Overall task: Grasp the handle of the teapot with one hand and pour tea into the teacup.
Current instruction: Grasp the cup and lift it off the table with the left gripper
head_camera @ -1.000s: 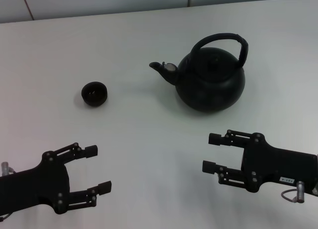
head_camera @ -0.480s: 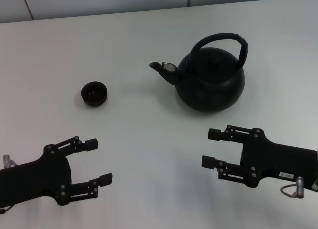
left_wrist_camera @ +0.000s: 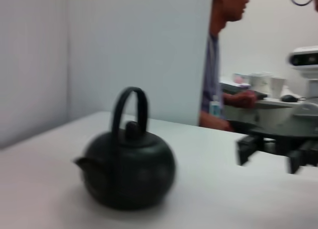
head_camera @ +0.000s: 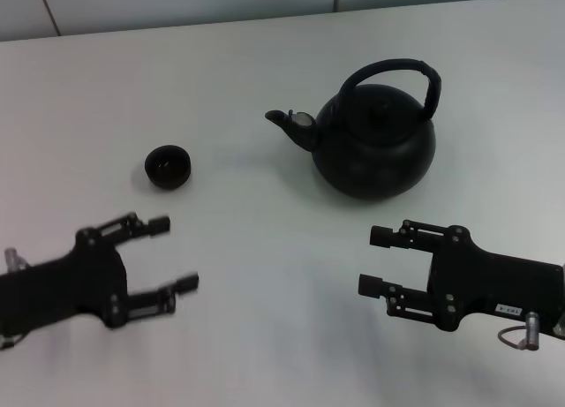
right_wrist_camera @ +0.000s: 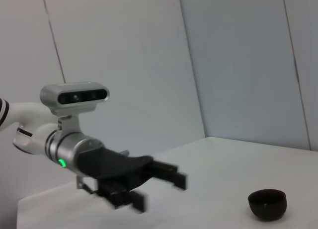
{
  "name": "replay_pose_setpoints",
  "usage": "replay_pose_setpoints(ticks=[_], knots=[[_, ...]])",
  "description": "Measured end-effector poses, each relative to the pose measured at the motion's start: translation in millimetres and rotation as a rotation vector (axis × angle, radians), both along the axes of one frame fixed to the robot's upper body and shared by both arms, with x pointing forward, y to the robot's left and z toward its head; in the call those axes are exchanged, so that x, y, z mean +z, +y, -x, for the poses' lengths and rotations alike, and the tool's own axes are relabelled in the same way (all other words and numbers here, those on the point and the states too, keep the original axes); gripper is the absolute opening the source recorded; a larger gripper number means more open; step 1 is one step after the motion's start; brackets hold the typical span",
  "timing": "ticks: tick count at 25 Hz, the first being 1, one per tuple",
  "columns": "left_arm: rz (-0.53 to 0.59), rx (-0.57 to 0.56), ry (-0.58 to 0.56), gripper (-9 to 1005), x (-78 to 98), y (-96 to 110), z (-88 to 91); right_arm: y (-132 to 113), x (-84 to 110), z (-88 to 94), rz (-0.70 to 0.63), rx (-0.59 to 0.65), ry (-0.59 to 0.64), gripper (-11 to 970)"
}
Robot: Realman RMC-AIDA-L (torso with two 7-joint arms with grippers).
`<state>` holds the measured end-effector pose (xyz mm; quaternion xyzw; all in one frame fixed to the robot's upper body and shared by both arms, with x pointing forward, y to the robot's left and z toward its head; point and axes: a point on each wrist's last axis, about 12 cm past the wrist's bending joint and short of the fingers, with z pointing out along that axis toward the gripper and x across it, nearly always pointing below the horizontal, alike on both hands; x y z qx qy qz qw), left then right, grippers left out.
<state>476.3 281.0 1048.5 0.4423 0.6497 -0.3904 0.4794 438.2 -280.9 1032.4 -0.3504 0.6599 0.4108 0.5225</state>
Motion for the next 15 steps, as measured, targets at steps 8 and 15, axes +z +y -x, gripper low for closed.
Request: replay_pose_setpoints(ticks=[8,15], knots=[[0.045,0.311,-0.143,846,-18.0,-12,-27.0,0,0.1,-0.1,-0.003,-0.001,0.0,651],[-0.003,0.412,-0.196,847,-34.7,-26,-30.1,2,1.6,-2.2,-0.013,-0.004,-0.007,651]])
